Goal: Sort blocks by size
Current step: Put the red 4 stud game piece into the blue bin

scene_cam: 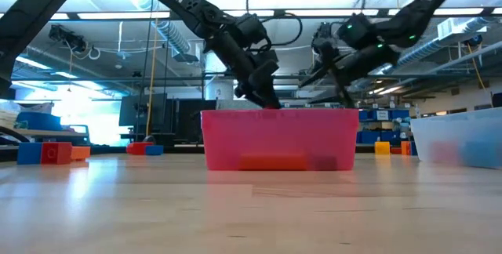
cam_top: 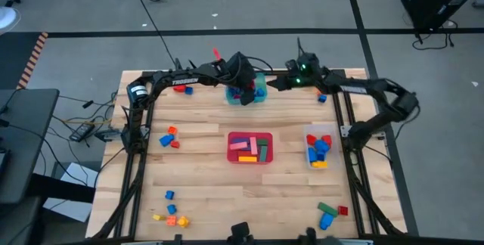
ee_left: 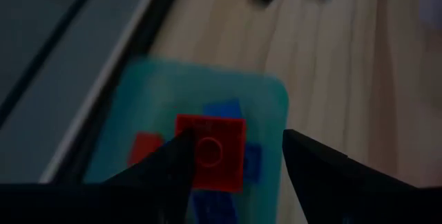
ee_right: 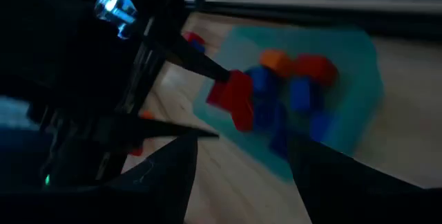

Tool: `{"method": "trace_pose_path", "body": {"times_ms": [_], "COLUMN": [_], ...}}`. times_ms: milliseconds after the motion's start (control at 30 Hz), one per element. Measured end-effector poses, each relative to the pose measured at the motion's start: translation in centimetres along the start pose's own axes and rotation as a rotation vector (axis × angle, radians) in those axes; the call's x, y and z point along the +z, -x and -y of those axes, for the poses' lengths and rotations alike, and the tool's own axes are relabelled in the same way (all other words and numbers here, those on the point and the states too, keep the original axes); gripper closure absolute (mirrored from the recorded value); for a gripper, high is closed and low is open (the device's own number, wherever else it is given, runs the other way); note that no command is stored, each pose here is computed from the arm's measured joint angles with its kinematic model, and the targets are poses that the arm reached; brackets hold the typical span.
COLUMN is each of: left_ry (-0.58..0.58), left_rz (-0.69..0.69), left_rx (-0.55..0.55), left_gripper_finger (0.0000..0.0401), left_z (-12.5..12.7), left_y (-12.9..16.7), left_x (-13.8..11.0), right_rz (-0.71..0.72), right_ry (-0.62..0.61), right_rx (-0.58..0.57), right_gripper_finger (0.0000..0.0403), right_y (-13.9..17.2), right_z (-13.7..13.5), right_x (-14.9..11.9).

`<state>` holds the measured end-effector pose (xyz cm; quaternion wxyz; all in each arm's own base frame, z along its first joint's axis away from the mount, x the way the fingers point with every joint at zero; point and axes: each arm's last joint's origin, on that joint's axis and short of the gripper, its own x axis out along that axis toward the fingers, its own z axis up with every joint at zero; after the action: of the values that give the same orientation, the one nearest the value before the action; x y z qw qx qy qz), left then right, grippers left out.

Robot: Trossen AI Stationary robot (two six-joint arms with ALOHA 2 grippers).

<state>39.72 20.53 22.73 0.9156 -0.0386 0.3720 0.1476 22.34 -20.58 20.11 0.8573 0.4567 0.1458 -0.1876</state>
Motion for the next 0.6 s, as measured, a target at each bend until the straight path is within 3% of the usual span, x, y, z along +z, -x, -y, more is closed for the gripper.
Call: {"method": "trace_pose_path", "body": {"times_ms": [133,367,600], "left_ry": [0.019,0.071,0.108], "left_rz": [0.063,0.105,0.108], "left_rx": [0.012,0.042,0.064], "left_gripper_finger": [0.0178,0.0178,0.0178], "left_z": [-0.1,-0.2,-0.3], "left_y": [0.0,0.1,0.1], "left_x": [0.6,1.0,1.1], "right_rz": [-0.046,-0.157,-0.238], "right_ry": [0.073,0.214,0.326], "right_rx": [0.057,-0.006,0.001], "right_gripper_finger": [0.0166,0.0166,0.0166], "right_y": [-1.4,-3.0,-5.2], "right_z": [0.2,0.0,-0.7], "right_x": [2.6,5.2,5.7]}}
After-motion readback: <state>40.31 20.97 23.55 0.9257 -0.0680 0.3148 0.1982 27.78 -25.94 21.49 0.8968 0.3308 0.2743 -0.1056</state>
